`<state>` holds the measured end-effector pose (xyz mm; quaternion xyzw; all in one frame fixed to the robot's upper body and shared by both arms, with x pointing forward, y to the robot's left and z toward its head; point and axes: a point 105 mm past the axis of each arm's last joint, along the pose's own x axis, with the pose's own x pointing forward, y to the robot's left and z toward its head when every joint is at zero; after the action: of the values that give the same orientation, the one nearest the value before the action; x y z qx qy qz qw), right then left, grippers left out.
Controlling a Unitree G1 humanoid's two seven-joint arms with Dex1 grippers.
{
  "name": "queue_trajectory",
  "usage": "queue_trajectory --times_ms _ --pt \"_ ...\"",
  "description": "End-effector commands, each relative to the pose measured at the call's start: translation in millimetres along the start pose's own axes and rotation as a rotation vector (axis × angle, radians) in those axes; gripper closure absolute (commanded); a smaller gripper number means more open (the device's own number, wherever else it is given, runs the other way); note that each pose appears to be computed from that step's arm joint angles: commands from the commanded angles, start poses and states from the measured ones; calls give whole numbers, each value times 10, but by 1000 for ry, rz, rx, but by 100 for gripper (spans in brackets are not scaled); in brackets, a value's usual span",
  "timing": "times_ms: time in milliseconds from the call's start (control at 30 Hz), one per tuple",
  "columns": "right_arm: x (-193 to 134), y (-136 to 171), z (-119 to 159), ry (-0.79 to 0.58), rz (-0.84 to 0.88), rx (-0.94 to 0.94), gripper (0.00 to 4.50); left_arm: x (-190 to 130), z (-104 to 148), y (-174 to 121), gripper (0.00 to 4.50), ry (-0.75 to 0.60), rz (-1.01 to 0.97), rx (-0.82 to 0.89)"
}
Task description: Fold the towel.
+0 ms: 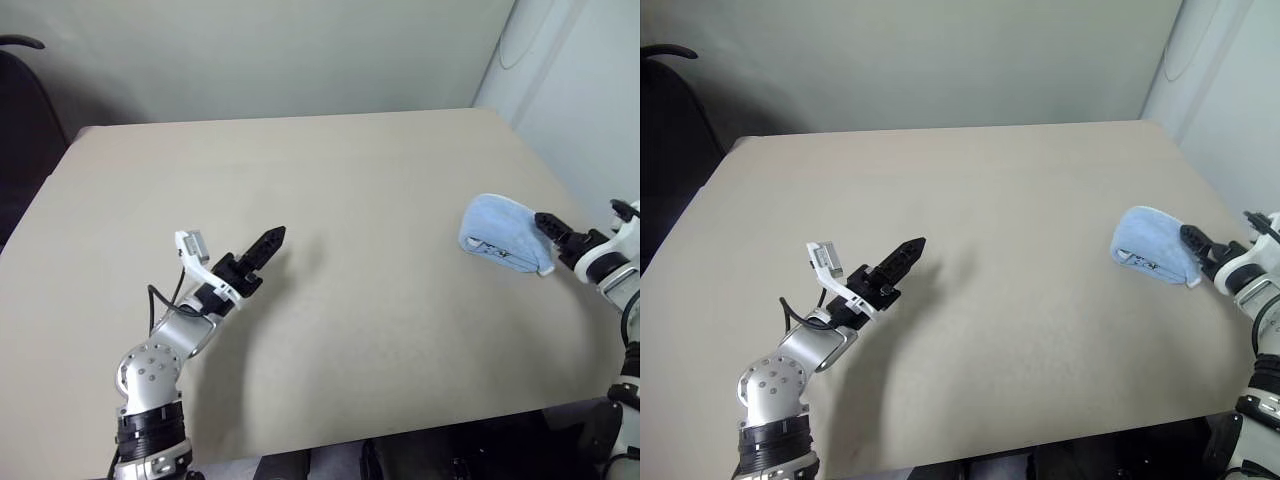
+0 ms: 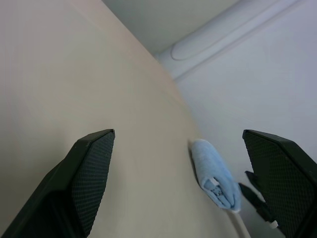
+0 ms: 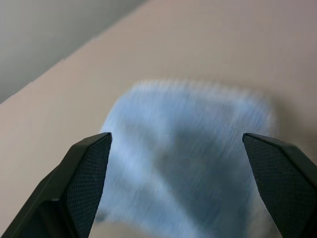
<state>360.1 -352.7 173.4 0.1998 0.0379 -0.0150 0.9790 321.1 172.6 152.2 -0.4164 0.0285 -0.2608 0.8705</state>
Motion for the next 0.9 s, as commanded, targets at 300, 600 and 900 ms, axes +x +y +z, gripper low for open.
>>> queue_trajectory --times_ms 300,600,900 --pt "320 770 402 -168 212 -221 244 -150 560 71 0 -141 80 300" --pt "384 2163 -199 -100 690 -440 450 -253 885 108 282 -138 136 694" --pt "471 2363 -718 -41 734 -509 450 -408 857 239 388 -108 296 852"
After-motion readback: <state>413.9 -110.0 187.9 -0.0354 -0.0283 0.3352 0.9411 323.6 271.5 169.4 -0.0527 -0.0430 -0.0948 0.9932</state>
